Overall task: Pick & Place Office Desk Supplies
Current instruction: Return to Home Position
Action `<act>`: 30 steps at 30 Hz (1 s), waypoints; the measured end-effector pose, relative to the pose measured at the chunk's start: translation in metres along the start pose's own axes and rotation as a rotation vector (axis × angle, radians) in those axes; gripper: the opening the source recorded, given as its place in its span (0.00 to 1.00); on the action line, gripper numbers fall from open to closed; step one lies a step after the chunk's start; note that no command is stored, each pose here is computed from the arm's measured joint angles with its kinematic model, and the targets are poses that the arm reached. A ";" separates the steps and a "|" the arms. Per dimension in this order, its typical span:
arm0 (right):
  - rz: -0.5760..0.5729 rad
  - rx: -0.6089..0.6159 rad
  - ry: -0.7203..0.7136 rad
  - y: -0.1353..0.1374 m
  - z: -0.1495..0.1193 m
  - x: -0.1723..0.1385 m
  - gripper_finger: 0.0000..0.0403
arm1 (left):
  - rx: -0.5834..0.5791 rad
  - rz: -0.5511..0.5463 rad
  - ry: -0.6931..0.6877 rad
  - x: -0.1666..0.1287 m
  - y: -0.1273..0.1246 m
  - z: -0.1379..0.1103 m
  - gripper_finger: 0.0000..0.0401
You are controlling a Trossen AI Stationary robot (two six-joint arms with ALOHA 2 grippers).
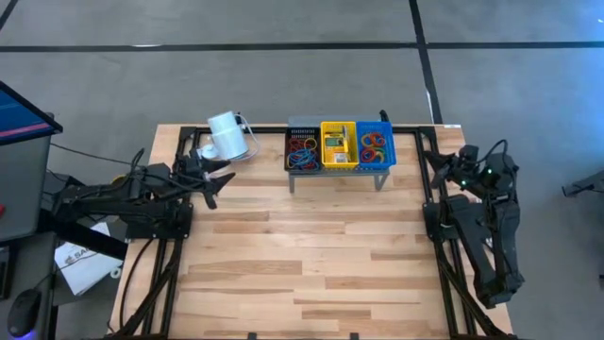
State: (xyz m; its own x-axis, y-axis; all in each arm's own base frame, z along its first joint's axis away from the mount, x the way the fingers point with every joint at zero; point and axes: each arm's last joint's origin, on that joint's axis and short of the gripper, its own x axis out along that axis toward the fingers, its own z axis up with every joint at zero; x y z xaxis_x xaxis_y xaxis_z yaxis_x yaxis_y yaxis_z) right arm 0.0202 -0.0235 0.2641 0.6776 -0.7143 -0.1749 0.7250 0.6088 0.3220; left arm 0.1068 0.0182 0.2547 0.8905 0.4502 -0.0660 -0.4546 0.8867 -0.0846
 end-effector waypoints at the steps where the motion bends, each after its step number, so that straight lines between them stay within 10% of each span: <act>1: -0.001 0.003 -0.002 0.000 0.000 0.000 0.00 | 0.000 0.001 0.000 0.000 0.000 0.000 0.49; 13: -0.257 0.024 -0.095 0.000 0.016 -0.007 0.00 | 0.000 0.016 -0.001 0.000 0.000 0.000 0.49; 30: -0.154 -0.001 -0.072 -0.011 0.034 0.021 0.00 | 0.012 0.019 0.026 0.000 0.001 -0.003 0.49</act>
State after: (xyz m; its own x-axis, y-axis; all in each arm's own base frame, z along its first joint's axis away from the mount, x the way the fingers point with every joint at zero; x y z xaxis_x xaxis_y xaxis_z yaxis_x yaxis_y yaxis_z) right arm 0.0228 -0.0568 0.2881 0.5475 -0.8222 -0.1555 0.8200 0.4902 0.2953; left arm 0.1065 0.0186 0.2519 0.8809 0.4640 -0.0932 -0.4707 0.8794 -0.0709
